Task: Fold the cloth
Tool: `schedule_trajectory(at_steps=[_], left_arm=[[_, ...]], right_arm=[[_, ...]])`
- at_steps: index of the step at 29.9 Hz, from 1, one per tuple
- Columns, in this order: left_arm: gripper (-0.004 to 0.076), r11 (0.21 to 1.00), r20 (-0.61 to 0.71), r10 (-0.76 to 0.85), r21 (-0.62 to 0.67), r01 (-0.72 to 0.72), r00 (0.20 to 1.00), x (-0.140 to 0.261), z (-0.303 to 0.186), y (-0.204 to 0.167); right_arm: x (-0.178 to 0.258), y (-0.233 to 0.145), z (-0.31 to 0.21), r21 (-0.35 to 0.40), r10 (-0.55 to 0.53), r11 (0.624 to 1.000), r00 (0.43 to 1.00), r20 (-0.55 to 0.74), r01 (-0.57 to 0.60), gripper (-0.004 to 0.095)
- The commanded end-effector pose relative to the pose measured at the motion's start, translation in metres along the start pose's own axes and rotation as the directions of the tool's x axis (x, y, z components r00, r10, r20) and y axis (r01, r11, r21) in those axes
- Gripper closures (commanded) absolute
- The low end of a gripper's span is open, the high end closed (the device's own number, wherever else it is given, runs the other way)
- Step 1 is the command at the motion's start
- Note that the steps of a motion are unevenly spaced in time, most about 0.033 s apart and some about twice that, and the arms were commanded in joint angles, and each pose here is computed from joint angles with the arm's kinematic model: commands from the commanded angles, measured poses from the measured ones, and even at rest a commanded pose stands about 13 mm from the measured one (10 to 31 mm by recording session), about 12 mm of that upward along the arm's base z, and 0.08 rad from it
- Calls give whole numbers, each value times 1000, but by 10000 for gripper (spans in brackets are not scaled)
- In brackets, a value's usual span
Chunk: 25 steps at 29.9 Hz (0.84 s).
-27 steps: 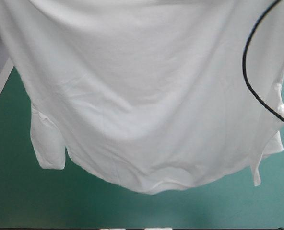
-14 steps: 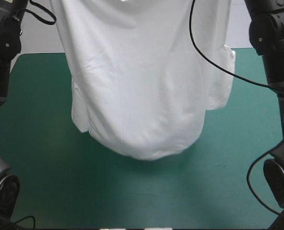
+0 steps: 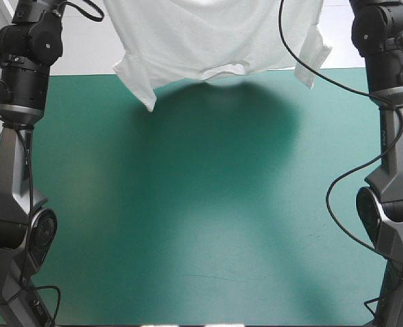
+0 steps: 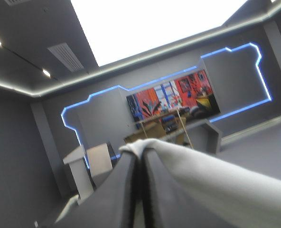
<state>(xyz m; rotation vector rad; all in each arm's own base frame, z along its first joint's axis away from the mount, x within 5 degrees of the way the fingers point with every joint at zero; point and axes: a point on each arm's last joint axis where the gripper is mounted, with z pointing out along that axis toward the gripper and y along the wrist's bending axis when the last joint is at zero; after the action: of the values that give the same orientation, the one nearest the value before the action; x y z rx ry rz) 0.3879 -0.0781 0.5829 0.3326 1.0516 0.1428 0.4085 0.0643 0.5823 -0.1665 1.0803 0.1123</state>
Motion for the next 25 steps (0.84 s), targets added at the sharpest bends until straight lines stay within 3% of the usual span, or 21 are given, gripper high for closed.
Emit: schedule_trajectory(at_steps=[1,5,8,11,14,20,25], left_arm=[[704,1000,12,-22,8,22,1000,-9,-1,1],[704,996,-133,-17,85,29,991,34,13,-17],[705,983,-294,1,175,53,956,75,20,-36],[705,960,-464,-35,231,159,885,109,19,-52],[705,935,-614,-31,261,241,789,137,14,-65],[705,878,-825,77,322,355,559,175,-9,-85],[705,835,-933,216,329,441,287,203,-40,-95]], right_arm=[[-13,-7,-7,-11,11,1000,1000,-29,-11,925],[29,-11,3,-8,79,997,980,-182,-82,925],[78,-12,9,1,131,990,917,-378,-141,925],[131,-10,7,2,144,984,795,-589,-176,925],[179,-7,-2,3,132,979,629,-766,-202,925],[223,2,-32,2,81,966,293,-953,-258,924],[222,8,-49,35,94,957,196,-976,-287,924]])
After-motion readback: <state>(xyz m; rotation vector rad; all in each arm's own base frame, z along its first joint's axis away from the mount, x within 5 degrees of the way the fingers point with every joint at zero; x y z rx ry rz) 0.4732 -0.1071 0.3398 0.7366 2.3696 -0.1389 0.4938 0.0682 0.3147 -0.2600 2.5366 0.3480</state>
